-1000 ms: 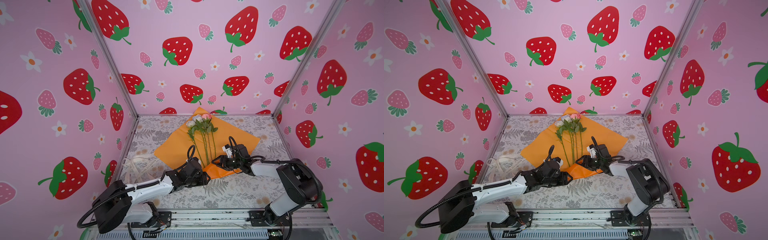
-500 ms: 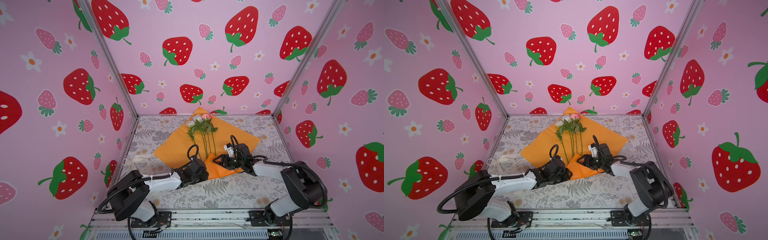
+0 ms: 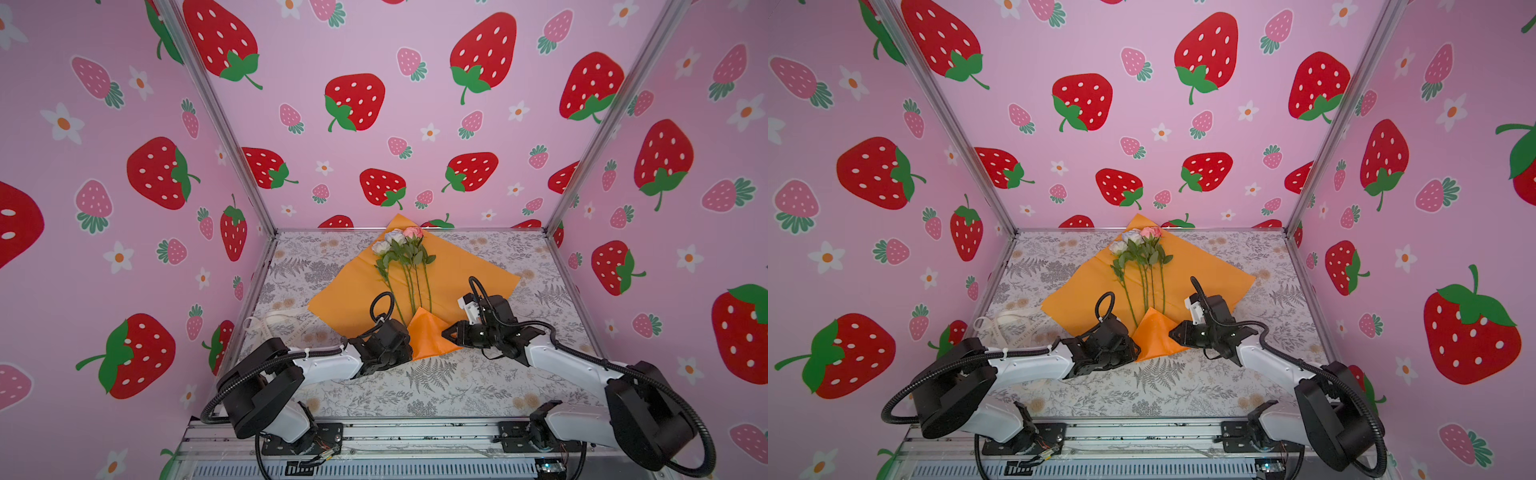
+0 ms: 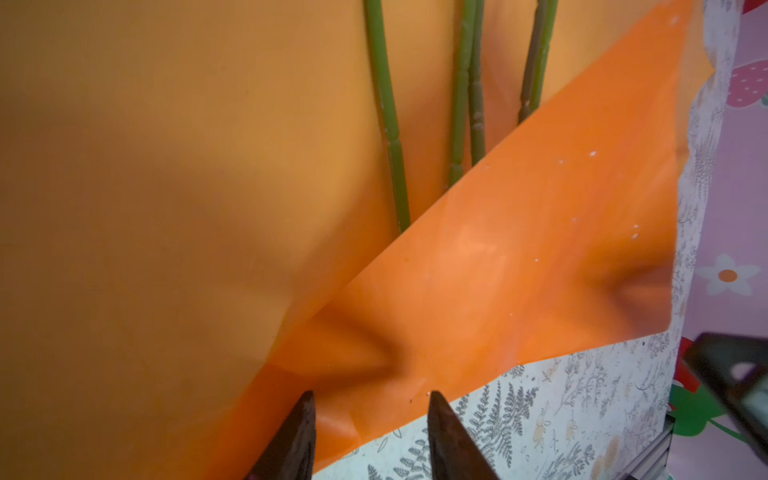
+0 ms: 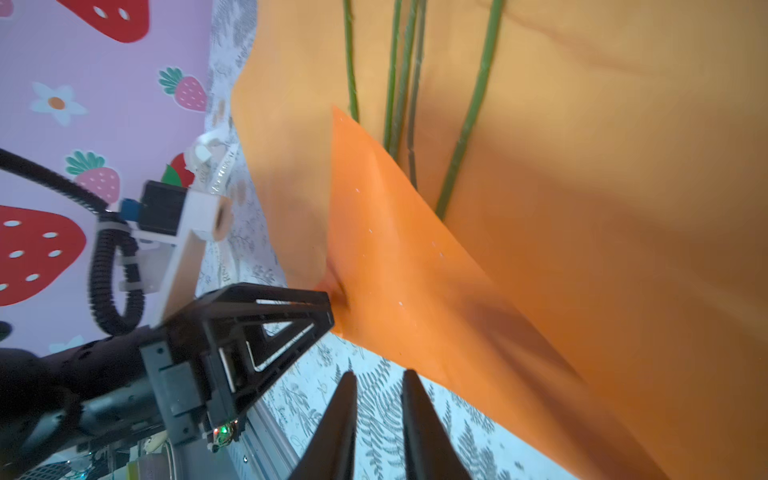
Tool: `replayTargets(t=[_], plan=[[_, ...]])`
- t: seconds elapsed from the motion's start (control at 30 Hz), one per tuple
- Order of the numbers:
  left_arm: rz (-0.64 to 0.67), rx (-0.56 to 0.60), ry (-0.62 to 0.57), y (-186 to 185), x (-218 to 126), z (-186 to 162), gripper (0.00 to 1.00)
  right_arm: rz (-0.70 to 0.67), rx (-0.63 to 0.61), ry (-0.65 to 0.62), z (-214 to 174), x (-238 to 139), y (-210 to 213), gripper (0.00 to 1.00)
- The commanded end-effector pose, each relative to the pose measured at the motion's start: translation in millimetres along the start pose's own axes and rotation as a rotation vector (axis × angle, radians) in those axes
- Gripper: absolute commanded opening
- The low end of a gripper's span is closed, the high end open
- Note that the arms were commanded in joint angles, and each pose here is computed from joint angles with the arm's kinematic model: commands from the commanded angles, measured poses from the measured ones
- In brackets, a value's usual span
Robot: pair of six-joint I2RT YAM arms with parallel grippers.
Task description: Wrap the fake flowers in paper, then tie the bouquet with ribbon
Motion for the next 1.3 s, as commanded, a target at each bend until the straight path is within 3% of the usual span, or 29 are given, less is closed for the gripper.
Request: replayTargets(t=[0.0, 0.47, 1.03, 1.13, 1.27], plan=[[0.003, -0.005, -0.013, -3.8, 0.3, 6.0, 0.46, -0.131, -0.021, 0.056, -18.0, 3.3, -26.7, 0.16], [0.082, -0.027, 0.025, 13.7, 6.0, -2.7, 0.44, -0.433, 0.015, 0.049, -9.9, 10.3, -78.0, 0.1], [0.12, -0.049, 0.039, 30.3, 5.6, -10.6, 0.41, -0.633, 0.156, -0.029, -13.2, -41.6, -129.2, 0.17], [0.111, -0.044, 0.037, 28.2, 5.5, -8.9, 0.41, -0.626, 0.142, -0.04, -8.8, -43.7, -127.0, 0.17], [0.097, -0.035, 0.035, 24.9, 3.5, -7.8, 0.42, -0.482, 0.08, -0.05, 10.5, -43.7, -83.1, 0.19]])
Point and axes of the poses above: each gripper's point midway between its finger pads, its own x axis out along the fingers, its own y axis along the line the jaws close on, z = x × y, the point moved 3 cm from there along -x, back along the fingers, and after that the axes turned 10 degrees about x, right-handed, at the moved point
